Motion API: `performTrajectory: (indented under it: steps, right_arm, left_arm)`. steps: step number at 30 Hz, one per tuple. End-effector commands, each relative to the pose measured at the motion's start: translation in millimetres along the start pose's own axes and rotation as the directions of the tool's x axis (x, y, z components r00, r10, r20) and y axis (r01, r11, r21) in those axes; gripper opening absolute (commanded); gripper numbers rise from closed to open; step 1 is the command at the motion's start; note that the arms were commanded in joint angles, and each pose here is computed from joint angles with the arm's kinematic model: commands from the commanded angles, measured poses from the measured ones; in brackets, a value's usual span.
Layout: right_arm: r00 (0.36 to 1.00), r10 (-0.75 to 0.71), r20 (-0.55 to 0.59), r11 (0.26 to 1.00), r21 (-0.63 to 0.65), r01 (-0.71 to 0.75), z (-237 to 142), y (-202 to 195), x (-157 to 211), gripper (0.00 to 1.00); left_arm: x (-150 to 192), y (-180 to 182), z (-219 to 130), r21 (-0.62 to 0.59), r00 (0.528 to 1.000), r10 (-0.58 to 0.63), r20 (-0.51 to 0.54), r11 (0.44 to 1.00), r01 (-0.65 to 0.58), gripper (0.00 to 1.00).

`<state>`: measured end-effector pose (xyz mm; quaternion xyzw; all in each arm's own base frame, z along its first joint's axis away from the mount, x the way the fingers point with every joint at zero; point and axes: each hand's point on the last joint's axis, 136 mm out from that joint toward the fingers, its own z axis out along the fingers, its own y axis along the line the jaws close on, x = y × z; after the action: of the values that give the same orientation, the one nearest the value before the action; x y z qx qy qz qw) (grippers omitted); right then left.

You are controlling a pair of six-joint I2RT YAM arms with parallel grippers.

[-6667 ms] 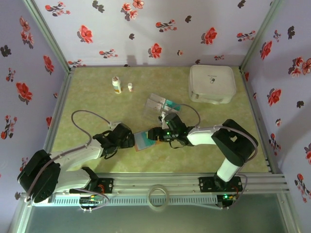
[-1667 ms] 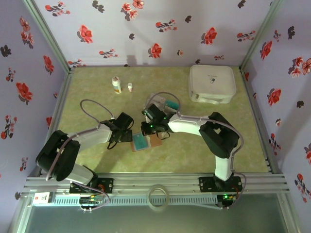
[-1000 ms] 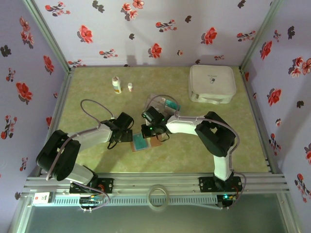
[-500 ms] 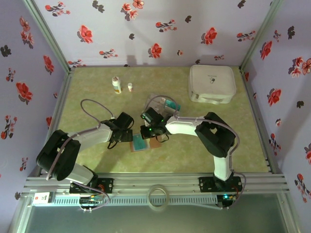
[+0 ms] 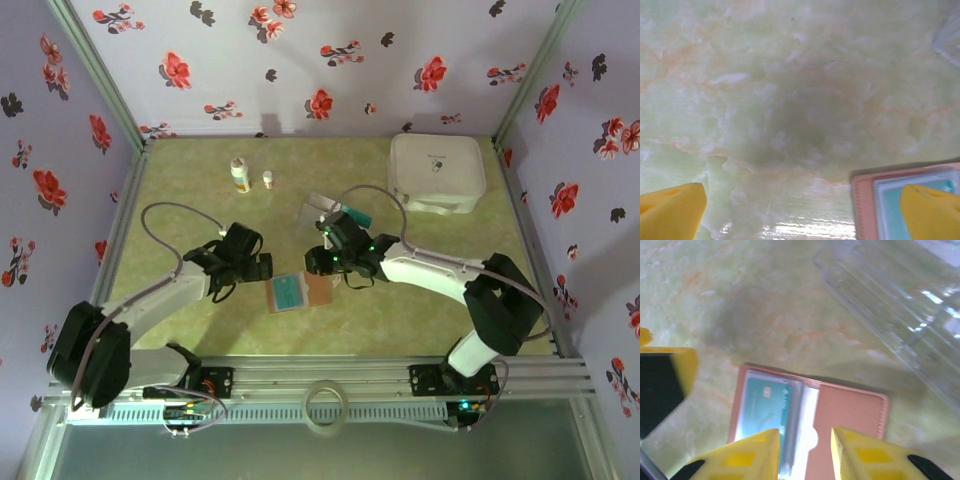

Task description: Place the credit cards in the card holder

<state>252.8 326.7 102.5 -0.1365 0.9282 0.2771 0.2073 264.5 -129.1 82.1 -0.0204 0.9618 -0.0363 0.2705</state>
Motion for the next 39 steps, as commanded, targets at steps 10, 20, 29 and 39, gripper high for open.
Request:
performTrajectory:
  steps: [10, 20, 29, 39]
  right_arm:
    - [0.992, -0.027, -0.119, 1.0, 0.007, 0.028, 21.2, 1.1, 45.9, 0.05]
    - [0.986, -0.041, -0.161, 0.999, -0.011, 0.039, 45.9, 16.5, 60.1, 0.02]
    - [0.983, -0.04, -0.179, 0.999, -0.02, 0.037, 59.6, 25.2, 64.4, 0.02]
    - [0.978, -0.055, -0.202, 0.998, -0.032, 0.05, 68.9, 35.5, 68.9, 0.02]
  left_arm:
    - [57.0, 25.9, 2.3, -0.044, 0.988, 0.001, -0.155, 0.999, -0.008, 1.0]
    - [71.1, 22.8, 13.4, -0.061, 0.978, 0.034, -0.205, 0.997, -0.047, 1.0]
    - [79.4, 19.6, 22.9, -0.07, 0.971, 0.06, -0.23, 0.994, -0.078, 1.0]
    - [82.8, 17.2, 28.1, -0.071, 0.969, 0.067, -0.237, 0.994, -0.086, 1.0]
